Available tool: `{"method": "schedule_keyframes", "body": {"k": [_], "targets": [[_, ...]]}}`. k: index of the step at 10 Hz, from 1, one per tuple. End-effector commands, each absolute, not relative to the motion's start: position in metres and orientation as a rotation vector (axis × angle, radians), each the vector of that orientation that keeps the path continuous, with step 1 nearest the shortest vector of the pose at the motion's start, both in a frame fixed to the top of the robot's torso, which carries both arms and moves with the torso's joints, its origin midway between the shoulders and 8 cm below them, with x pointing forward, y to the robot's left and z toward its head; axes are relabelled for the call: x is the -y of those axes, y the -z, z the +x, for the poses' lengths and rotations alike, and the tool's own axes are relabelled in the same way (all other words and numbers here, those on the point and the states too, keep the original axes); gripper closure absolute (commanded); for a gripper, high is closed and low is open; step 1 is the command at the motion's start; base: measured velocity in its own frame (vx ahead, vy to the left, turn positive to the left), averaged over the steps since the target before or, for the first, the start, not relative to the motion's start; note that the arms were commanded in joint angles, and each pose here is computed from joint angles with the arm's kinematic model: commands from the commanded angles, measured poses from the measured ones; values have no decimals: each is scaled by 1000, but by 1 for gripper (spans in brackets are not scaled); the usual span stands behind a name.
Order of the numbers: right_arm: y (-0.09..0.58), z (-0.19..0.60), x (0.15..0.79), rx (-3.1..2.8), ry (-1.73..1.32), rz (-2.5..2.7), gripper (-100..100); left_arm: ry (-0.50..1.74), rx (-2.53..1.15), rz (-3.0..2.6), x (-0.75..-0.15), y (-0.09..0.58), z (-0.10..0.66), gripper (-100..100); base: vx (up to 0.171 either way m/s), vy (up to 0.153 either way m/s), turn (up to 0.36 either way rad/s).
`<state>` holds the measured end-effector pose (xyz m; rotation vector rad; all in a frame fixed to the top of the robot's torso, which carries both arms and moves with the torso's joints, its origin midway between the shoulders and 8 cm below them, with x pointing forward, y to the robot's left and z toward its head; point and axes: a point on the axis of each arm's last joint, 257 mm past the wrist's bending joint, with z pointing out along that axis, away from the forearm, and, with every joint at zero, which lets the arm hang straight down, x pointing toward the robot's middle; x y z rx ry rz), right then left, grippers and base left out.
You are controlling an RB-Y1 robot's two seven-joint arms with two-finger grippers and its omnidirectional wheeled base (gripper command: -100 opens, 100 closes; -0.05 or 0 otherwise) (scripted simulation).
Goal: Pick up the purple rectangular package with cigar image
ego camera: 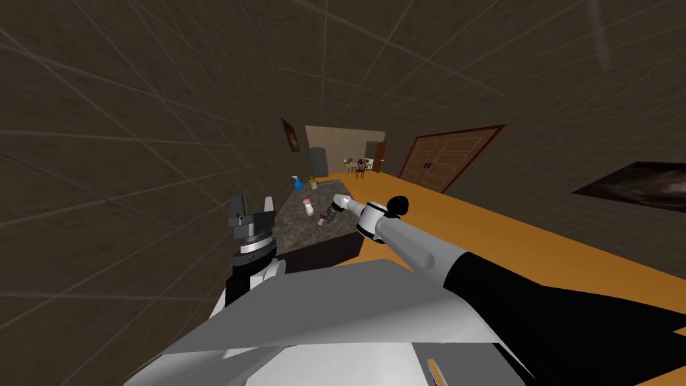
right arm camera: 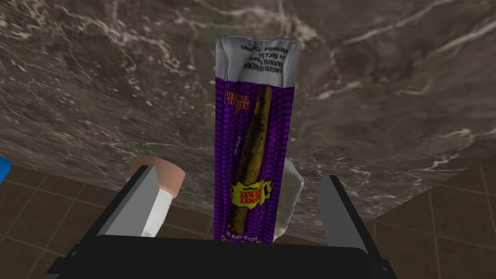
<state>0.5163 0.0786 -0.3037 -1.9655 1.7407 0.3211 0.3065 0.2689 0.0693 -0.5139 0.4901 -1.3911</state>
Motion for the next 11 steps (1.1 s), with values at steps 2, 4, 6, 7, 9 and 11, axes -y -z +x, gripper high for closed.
{"method": "schedule_keyframes", "body": {"k": [2,4,6,7,9,11], "targets": [[304,516,-79,-1741,-321,-1966,100,1391,-490,-514,-269,-69,307,0,0,0,0],[303,517,-78,-1741,-320,-1964,100,1391,-490,-514,-269,-69,307,0,0,0,0],[303,517,-78,-1741,-320,-1964,0,1391,-490,-514,-269,-69,307,0,0,0,0],[291,519,-81,-1738,-322,-1968,100,1391,-490,-514,-269,-69,307,0,-27,-33,-37],[291,519,-81,-1738,-322,-1968,100,1391,-490,-514,-269,-69,307,0,-22,-41,-6],[291,519,-81,-1738,-323,-1967,0,1391,-490,-514,-269,-69,307,0,-3,-7,0]]}}
